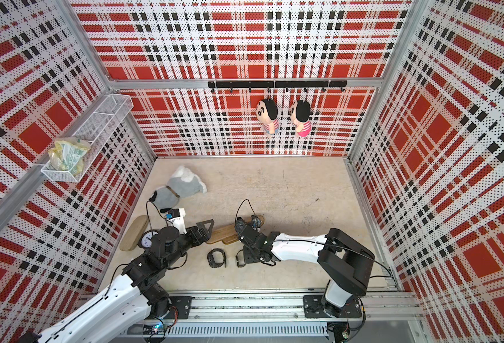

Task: Place watch on stand
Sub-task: Pick up the watch at the center of the board.

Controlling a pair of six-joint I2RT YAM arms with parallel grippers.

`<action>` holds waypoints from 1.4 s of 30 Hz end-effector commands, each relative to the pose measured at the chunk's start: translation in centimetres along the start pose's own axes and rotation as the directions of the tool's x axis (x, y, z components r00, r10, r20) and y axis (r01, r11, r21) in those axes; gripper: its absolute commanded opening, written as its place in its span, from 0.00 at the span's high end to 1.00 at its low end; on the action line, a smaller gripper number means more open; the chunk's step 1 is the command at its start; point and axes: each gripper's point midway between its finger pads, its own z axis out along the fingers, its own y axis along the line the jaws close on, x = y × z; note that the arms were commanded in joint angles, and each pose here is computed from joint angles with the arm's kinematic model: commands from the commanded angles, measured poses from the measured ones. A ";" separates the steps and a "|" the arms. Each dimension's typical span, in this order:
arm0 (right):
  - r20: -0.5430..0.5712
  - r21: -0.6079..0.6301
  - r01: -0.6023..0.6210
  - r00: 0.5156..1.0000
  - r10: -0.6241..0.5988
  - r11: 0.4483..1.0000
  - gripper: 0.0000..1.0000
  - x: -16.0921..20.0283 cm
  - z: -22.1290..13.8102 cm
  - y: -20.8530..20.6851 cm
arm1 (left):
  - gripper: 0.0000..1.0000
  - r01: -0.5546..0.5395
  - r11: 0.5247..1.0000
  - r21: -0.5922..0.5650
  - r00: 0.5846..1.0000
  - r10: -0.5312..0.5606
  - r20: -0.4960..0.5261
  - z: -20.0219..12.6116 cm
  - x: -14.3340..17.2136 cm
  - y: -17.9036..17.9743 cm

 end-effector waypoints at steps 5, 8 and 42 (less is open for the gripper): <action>0.018 0.019 0.002 1.000 -0.002 1.000 0.76 0.1 0.7 -0.2 | 0.02 -0.014 1.000 -0.002 1.000 0.014 -0.004 0.0 0.2 0.1; 0.029 0.020 -0.007 1.000 0.007 1.000 0.85 0.1 0.4 -0.3 | 0.02 -0.022 1.000 0.004 1.000 0.022 0.002 -0.1 0.0 -0.2; 0.384 -0.448 0.069 0.915 0.122 0.891 1.00 -13.8 -22.3 2.9 | 0.02 -0.102 0.676 0.730 0.974 0.217 -0.065 -4.5 4.8 -18.3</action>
